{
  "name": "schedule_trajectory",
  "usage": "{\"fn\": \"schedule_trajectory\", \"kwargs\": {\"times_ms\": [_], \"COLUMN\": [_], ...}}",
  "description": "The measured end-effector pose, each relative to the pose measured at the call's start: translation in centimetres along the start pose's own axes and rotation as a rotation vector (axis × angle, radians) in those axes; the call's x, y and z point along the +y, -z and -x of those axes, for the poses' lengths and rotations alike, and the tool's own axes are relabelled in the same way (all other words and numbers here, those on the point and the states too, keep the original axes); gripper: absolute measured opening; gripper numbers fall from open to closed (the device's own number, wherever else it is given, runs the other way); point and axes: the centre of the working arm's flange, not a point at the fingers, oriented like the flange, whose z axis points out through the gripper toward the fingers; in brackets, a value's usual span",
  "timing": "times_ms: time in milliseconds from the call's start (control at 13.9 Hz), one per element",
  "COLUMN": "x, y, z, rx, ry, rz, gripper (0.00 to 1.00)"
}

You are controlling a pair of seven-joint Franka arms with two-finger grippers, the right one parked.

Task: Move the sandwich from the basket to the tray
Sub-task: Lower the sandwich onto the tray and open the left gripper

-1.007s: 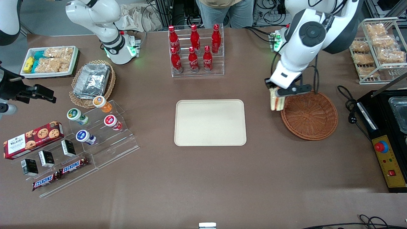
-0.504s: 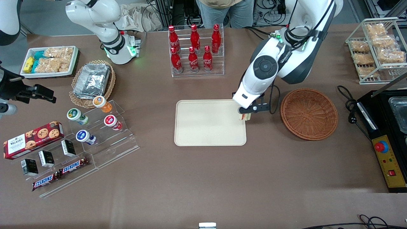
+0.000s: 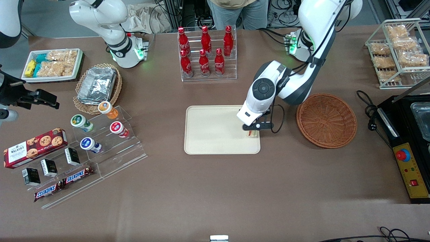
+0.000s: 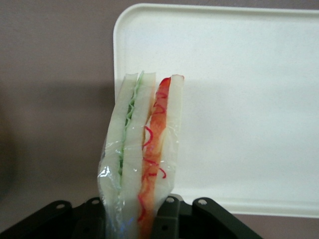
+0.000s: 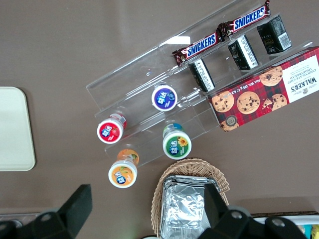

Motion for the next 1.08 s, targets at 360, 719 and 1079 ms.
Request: {"fn": "schedule_trajectory", "kwargs": {"times_ms": [360, 719, 1079], "x": [0.2, 0.2, 0.2], "y": [-3.8, -5.1, -5.0], "z": [-0.9, -1.0, -1.2], "rx": [-0.008, -0.009, 0.001], "ry": [0.004, -0.001, -0.01], "rz": [0.008, 0.01, 0.003], "gripper": [0.26, 0.24, 0.66]}}
